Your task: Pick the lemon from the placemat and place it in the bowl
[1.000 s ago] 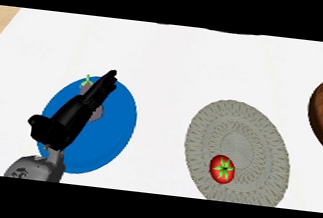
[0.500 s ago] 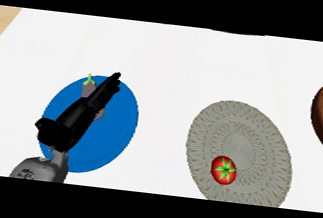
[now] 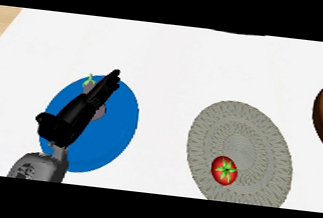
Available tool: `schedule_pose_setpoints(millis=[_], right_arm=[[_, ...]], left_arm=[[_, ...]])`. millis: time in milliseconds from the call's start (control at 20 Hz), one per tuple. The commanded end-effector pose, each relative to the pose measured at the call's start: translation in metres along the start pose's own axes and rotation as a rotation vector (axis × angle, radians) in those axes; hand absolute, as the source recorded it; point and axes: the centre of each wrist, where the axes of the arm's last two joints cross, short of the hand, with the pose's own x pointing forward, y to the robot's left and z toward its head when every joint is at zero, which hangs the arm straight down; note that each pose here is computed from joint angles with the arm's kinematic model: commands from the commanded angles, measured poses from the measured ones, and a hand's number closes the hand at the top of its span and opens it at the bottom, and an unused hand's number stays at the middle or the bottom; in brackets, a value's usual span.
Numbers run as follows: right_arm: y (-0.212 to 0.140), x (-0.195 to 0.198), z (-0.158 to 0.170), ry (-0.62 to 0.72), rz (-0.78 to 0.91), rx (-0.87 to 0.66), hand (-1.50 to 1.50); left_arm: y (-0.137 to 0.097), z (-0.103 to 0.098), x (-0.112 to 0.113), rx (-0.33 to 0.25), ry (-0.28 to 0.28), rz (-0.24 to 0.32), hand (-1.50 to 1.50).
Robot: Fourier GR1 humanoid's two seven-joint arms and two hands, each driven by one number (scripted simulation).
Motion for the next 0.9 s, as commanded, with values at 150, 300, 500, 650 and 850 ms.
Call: schedule_pose_setpoints(millis=[150,300,500,650,850], right_arm=[[-0.012,-0.003,-0.011,-0.017,-0.179,-0.164,-1.5],[-0.039,-0.027,-0.004,0.017,-0.302,-0.279,-1.5],[-0.064,-0.05,0.0,0.106,-0.443,-0.345,-1.5],[-0.069,-0.087,0.023,0.131,-0.499,-0.356,-1.5],[-0.1,-0.129,0.055,0.181,-0.557,-0.436,-1.5]], left_arm=[[0.005,0.004,-0.011,0.017,0.005,0.021,0.0],[-0.003,0.009,0.003,0.017,0.002,0.013,0.0],[0.004,-0.002,0.01,0.03,-0.008,-0.003,0.0],[0.007,-0.001,0.0,0.023,0.012,0.012,0.0],[-0.003,0.006,0.012,0.019,-0.011,0.011,0.0]])
